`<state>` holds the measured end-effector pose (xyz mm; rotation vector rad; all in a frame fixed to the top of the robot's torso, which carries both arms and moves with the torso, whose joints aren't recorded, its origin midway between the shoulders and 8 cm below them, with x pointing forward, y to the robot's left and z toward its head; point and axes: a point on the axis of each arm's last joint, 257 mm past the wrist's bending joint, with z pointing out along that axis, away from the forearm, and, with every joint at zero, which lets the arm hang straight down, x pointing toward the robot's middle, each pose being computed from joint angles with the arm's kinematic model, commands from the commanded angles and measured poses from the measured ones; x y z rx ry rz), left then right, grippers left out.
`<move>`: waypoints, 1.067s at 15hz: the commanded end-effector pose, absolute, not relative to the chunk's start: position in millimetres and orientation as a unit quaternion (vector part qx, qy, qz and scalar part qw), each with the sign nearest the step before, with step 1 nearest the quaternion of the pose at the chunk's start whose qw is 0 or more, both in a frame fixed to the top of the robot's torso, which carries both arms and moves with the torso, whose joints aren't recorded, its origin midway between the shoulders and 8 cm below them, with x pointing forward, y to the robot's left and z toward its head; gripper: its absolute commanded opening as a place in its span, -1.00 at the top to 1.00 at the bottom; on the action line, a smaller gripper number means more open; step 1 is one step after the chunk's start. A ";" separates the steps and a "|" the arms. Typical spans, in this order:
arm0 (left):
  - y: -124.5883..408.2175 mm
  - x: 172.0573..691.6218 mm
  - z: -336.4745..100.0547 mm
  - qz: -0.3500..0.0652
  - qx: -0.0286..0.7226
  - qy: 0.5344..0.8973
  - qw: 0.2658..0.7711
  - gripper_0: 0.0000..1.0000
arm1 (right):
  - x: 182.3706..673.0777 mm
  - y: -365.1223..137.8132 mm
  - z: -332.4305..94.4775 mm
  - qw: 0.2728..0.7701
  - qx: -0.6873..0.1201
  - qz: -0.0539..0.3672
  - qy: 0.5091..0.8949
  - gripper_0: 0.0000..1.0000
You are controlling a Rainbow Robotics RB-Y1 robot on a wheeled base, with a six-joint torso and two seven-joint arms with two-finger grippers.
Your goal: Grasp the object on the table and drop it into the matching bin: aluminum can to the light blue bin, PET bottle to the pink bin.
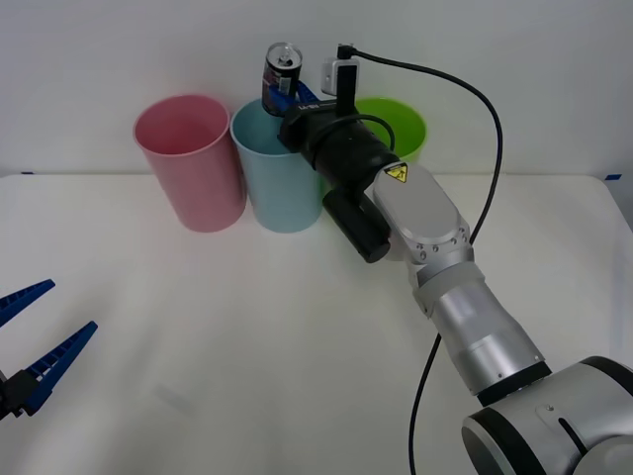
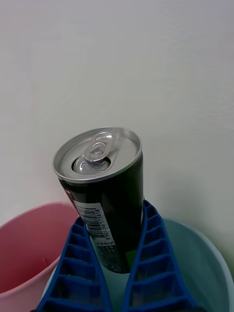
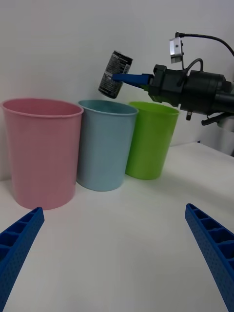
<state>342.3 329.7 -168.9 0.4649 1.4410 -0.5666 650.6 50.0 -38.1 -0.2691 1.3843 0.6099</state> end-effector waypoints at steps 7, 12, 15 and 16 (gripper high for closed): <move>329.7 342.3 -168.9 -0.253 0.208 0.645 0.691 -1.00 | 651.0 47.5 -40.6 0.719 -0.122 0.273 0.627 -1.00; 329.7 342.3 -168.9 -0.253 0.208 0.645 0.691 -1.00 | 631.6 46.7 -38.7 0.724 -0.129 0.286 0.614 -1.00; 329.7 342.3 -168.9 -0.253 0.208 0.645 0.691 -1.00 | 611.5 30.2 -48.1 0.728 -0.144 0.282 0.608 -1.00; 329.7 342.3 -168.9 -0.253 0.208 0.645 0.691 -1.00 | 601.1 22.3 -50.3 0.731 -0.153 0.278 0.604 -1.00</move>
